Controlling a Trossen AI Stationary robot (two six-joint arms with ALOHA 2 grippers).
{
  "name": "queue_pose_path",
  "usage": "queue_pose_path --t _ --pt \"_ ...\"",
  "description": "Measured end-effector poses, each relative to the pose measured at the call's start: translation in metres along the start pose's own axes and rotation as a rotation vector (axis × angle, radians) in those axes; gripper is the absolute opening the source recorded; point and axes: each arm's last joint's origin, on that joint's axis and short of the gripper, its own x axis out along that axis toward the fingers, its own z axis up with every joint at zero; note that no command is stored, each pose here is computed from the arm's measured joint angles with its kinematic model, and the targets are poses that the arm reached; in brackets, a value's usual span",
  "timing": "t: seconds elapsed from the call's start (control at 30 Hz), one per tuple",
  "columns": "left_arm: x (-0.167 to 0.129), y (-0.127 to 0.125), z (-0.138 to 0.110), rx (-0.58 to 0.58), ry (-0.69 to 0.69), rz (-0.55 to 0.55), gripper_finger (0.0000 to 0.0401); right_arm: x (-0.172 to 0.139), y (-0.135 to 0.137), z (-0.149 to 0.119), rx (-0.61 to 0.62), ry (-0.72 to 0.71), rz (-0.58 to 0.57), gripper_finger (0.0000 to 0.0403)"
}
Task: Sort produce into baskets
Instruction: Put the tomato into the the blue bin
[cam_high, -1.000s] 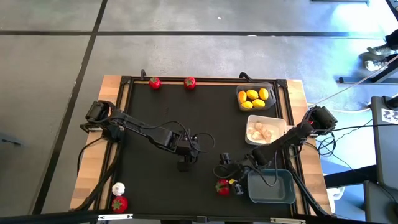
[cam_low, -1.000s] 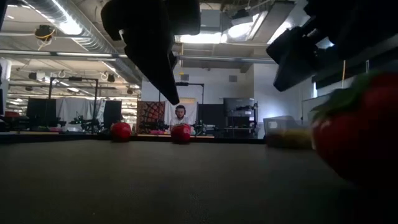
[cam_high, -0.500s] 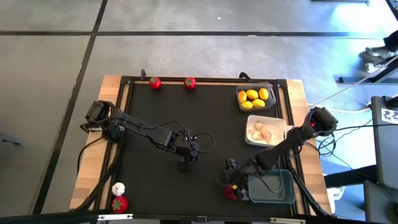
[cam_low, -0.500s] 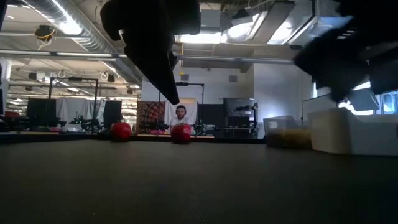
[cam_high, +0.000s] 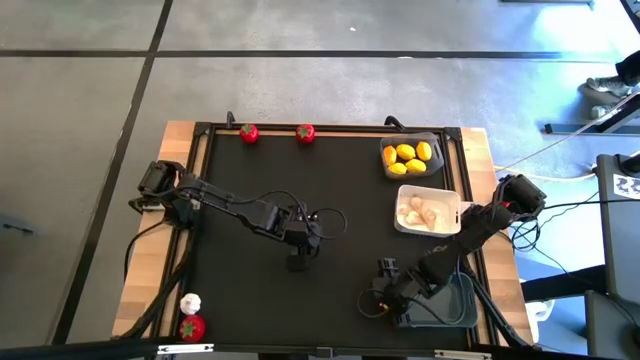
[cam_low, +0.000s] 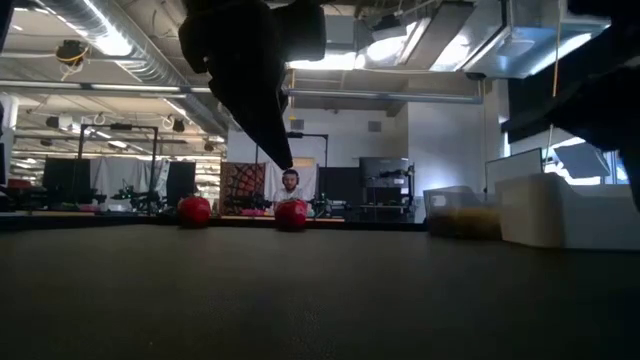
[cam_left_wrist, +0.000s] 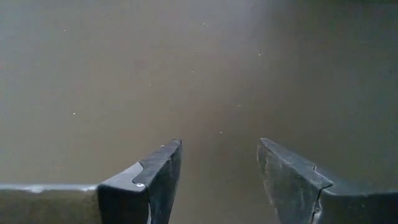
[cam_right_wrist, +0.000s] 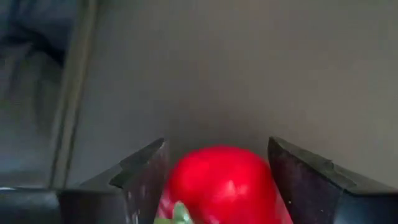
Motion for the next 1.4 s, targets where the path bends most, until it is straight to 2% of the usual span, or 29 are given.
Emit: queue_pose_path --t 0.17,0.43,0.6,0.93,1.17,1.27,1.4 --pt "0.0 0.0 0.0 0.002 0.0 -0.001 0.0205 -0.001 -0.002 -0.003 0.012 0.045 -0.027 0.0273" --pt "0.0 0.0 0.0 -0.003 0.0 -0.001 0.0205 -0.022 0.004 0.013 -0.014 0.138 -0.073 0.0273" --pt "0.0 0.0 0.0 -0.004 -0.001 -0.001 0.0205 -0.028 0.004 0.014 0.024 0.184 -0.093 0.0273" --pt "0.0 0.0 0.0 -0.003 0.0 -0.001 0.0205 -0.028 0.005 0.015 0.093 0.168 -0.094 0.0273" --pt "0.0 0.0 0.0 -0.004 -0.001 -0.001 0.0205 -0.028 0.006 0.015 0.092 0.177 -0.08 0.0274" --pt "0.0 0.0 0.0 -0.004 0.0 -0.002 0.0205 -0.028 0.006 0.015 0.092 0.177 -0.08 0.0287" --pt "0.0 0.0 0.0 -0.003 -0.001 -0.002 0.0205 -0.028 0.006 0.015 0.09 0.173 -0.085 0.0332"
